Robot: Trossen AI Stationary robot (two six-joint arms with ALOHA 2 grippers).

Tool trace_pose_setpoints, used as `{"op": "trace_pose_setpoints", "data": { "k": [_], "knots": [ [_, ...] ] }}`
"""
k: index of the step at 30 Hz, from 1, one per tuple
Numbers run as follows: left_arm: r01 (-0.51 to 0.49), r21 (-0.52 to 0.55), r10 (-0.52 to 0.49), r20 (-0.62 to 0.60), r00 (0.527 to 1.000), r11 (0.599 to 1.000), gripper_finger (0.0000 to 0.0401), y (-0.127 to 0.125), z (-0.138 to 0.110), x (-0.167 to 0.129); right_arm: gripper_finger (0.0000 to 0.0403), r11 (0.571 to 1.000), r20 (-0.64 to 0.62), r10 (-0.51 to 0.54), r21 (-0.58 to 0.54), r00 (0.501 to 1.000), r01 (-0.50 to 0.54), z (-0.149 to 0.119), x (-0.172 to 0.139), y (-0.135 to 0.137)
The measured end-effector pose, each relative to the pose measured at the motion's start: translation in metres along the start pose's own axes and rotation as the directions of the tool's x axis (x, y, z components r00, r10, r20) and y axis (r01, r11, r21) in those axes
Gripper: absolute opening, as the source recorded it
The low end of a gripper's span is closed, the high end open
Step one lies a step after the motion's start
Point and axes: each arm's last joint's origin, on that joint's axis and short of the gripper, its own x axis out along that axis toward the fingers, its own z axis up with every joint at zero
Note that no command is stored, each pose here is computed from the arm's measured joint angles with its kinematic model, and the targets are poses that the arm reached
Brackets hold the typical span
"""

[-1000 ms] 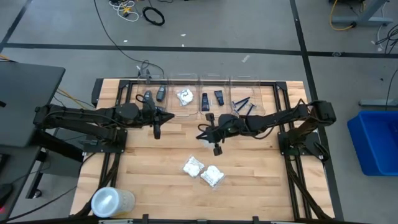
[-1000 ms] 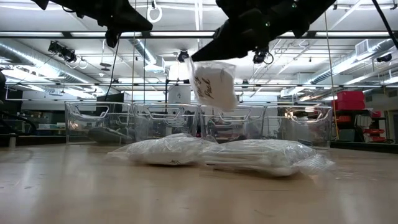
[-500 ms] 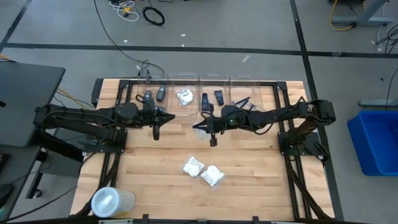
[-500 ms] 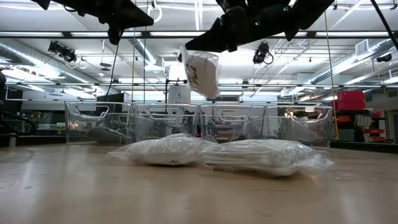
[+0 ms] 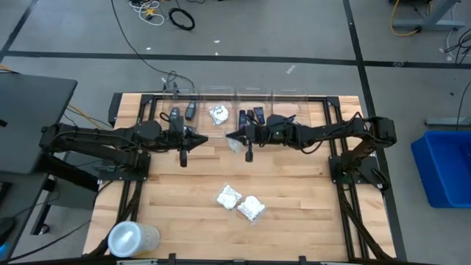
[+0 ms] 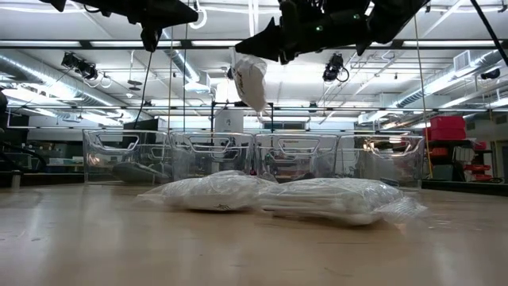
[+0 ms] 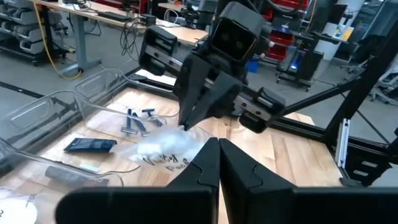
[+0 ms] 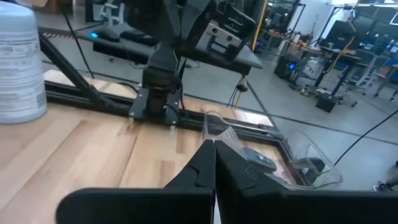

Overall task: Pick & Place Travel size toiletries
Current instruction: Put the white vanity pack into the middle left transparent bin

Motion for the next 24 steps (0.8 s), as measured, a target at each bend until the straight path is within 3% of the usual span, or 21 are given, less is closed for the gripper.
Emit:
{"op": "trace_pose_setpoints", "data": {
  "k": [24],
  "knots": [
    [-0.004, -0.004, 0.004, 0.018, 1.0, 1.0, 0.0004, 0.0, 0.002, 0.0, 0.0, 0.99, 0.121, -0.144, 0.004, 0.982, 0.144, 0.004, -0.005, -0.041]
  ]
}}
